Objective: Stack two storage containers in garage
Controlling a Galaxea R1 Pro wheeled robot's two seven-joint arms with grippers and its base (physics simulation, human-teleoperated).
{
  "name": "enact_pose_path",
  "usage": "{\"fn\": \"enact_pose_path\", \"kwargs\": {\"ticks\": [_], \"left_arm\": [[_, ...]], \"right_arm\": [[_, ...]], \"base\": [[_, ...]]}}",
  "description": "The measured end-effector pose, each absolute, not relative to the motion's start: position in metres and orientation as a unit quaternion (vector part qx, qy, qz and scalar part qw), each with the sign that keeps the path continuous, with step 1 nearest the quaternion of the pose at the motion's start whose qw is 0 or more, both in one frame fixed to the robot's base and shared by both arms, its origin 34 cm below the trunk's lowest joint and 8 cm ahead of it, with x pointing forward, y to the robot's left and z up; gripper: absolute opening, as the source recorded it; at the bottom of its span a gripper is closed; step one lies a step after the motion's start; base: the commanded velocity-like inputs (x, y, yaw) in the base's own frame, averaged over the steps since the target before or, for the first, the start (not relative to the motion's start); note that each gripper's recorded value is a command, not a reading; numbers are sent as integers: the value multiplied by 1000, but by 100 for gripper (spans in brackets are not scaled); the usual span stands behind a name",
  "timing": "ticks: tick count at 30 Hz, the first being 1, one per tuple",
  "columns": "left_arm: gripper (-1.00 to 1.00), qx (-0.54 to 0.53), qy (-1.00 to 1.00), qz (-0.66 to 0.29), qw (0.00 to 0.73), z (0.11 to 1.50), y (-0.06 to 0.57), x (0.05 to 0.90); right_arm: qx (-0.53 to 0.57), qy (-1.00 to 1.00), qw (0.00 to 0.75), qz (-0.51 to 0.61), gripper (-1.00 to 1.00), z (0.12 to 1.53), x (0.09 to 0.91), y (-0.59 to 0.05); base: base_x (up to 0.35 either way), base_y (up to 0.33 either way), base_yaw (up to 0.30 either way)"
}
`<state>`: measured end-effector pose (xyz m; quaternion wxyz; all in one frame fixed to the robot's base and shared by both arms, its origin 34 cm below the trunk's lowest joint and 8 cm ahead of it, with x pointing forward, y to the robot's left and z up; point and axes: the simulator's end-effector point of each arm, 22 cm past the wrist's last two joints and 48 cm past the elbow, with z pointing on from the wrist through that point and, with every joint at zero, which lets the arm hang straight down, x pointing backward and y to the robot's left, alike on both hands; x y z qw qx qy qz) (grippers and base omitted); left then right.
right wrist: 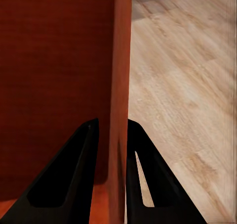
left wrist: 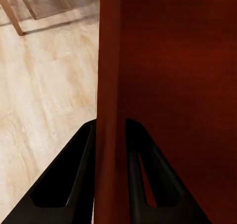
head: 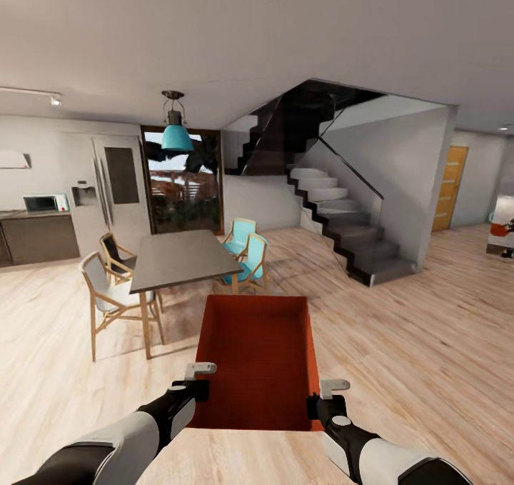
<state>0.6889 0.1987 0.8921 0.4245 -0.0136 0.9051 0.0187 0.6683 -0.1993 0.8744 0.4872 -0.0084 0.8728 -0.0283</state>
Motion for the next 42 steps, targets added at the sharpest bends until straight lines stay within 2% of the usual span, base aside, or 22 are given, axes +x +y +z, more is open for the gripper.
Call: {"fn": "enact_pose_path", "kwargs": {"ticks": [42], "left_arm": [[-100, -14, 905, 19, 425, 892, 199, 689]], "right_arm": [[-8, 873, 487, -28, -100, 874, 668, -199]], "base": [[0, 0, -250]]}}
